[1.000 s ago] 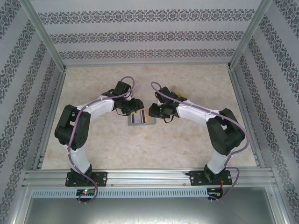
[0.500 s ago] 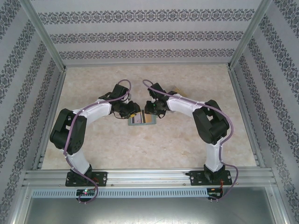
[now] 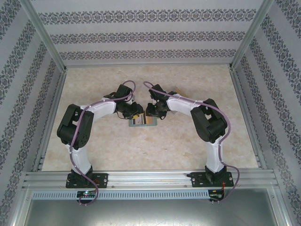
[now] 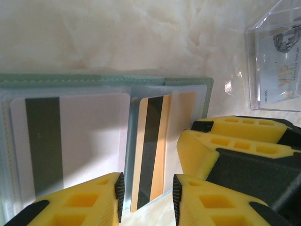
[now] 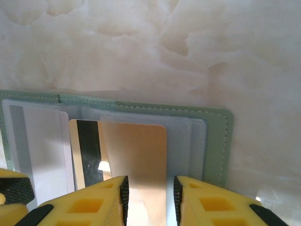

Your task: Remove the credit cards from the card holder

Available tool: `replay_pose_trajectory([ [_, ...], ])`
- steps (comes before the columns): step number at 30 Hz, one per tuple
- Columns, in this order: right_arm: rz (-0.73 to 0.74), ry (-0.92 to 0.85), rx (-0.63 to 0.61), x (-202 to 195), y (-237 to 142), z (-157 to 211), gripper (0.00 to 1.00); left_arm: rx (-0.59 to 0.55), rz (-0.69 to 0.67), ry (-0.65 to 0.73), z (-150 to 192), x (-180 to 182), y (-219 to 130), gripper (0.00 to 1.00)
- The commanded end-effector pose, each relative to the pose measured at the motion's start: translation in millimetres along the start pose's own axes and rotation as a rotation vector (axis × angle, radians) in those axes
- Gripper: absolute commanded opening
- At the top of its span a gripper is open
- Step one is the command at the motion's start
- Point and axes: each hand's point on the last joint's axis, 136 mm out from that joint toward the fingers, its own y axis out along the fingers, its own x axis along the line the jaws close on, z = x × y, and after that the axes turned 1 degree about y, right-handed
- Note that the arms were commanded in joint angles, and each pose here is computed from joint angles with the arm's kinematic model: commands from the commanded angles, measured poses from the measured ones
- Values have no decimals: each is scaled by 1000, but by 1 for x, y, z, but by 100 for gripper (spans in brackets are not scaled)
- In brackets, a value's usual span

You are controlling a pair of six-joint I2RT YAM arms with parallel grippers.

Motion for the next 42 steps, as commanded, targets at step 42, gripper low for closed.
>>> replay_pose_trajectory([
  [42, 47, 48, 82, -42, 14, 31, 25, 87, 173, 116, -5, -18, 14, 0],
])
